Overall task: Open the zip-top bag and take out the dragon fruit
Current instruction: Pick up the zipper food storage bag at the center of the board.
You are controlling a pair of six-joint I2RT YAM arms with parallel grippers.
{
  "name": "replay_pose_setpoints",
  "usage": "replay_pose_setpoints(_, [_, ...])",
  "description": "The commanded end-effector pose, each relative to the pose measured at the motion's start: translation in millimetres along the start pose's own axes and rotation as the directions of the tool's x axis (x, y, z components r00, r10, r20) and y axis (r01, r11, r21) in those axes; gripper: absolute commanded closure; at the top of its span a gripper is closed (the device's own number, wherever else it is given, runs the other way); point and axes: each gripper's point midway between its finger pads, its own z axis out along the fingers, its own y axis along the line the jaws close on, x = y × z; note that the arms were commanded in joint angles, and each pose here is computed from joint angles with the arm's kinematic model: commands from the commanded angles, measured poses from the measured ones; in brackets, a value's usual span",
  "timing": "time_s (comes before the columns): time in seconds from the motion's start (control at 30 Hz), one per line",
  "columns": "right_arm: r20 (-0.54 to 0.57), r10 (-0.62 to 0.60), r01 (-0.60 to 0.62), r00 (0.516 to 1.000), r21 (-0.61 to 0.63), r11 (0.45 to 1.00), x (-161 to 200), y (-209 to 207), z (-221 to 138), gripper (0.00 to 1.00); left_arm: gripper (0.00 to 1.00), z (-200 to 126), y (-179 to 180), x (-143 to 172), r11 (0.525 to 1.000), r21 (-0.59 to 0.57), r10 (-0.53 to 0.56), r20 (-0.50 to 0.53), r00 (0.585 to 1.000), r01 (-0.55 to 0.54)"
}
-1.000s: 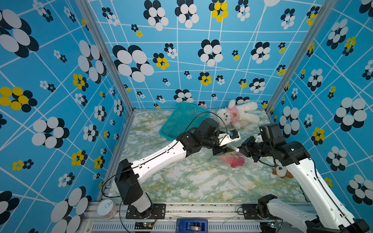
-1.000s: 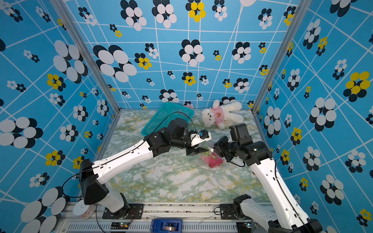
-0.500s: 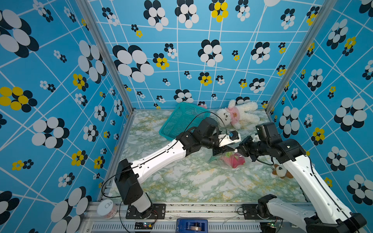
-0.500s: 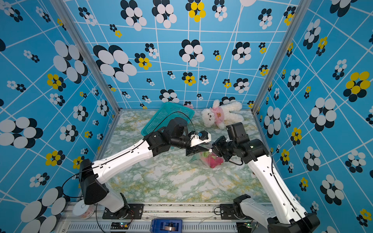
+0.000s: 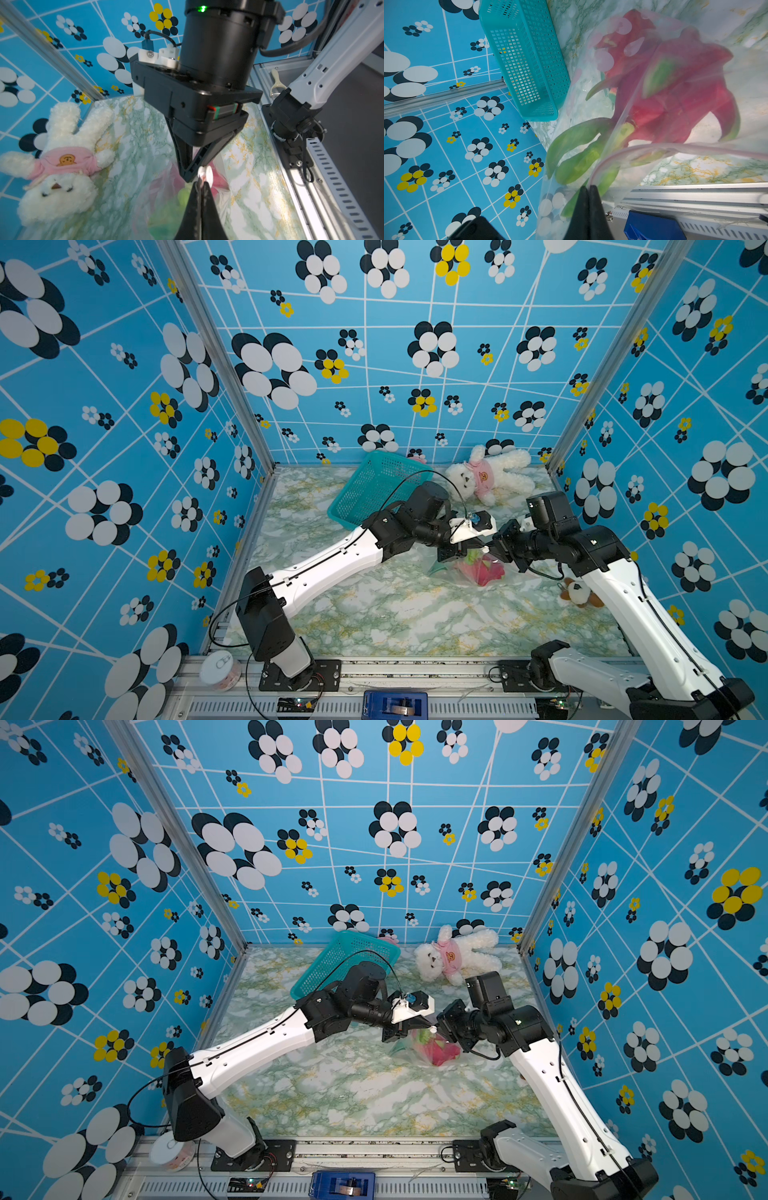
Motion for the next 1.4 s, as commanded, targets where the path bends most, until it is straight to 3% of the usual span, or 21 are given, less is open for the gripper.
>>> replay_pose_setpoints(0.0, [-0.015,-0.033,0.033,0.999,-0.026,0.999,4.6,8.3,-4.8,1.0,1.0,4.1,-2.7,-0.3,1.0,0.03,-0.003,-0.006,1.0,0.004])
replay_pose_setpoints(0.43, [-0.02,-0.037,0.036,0.999,-0.033,0.999,4.0,12.1,-3.1,1.0,0.87,11.0,-5.3,9.8,0.999,0.039,-0.014,-0.035,0.999,0.015])
replay_pose_setpoints(0.57, [-0.02,-0.035,0.035,0.999,-0.03,0.999,4.2,10.8,-3.1,1.0,0.88,13.4,-5.2,11.1,0.999,0.042,-0.018,-0.038,0.999,0.02])
replay_pose_setpoints(0.7, [-0.018,-0.037,0.037,0.999,-0.032,0.999,4.1,10.7,-3.5,1.0,1.0,13.1,-3.1,10.9,0.999,0.036,-0.02,-0.037,0.999,0.021])
replay_pose_setpoints(0.9, [-0.02,-0.049,0.048,0.999,-0.038,0.998,4.2,11.7,-2.5,1.0,1.0,10.9,-7.9,9.8,0.998,0.058,-0.012,-0.04,0.999,0.014])
replay_pose_setpoints(1.03, [0.007,-0.116,0.116,0.993,-0.028,0.993,1.8,10.2,-7.6,0.62,1.0,0.8,-1.7,2.7,0.999,0.027,-0.017,-0.039,0.999,0.018])
replay_pose_setpoints(1.17, [0.091,-0.27,0.273,0.959,-0.028,0.962,-6.3,14.8,-24.3,0.53,1.0,-13.4,7.0,-3.4,0.999,-0.017,-0.029,-0.047,0.998,0.028])
replay_pose_setpoints(1.27, [0.228,-0.416,0.434,0.88,-0.031,0.9,-17.5,28.0,-51.4,0.44,1.0,-21.9,10.5,-0.4,0.998,-0.041,-0.057,-0.064,0.996,0.054])
replay_pose_setpoints(1.37, [0.42,-0.548,0.619,0.723,-0.041,0.784,-25.9,48.4,-86.1,0.32,1.0,-33.7,12.0,3.0,0.994,-0.065,-0.091,-0.071,0.993,0.086])
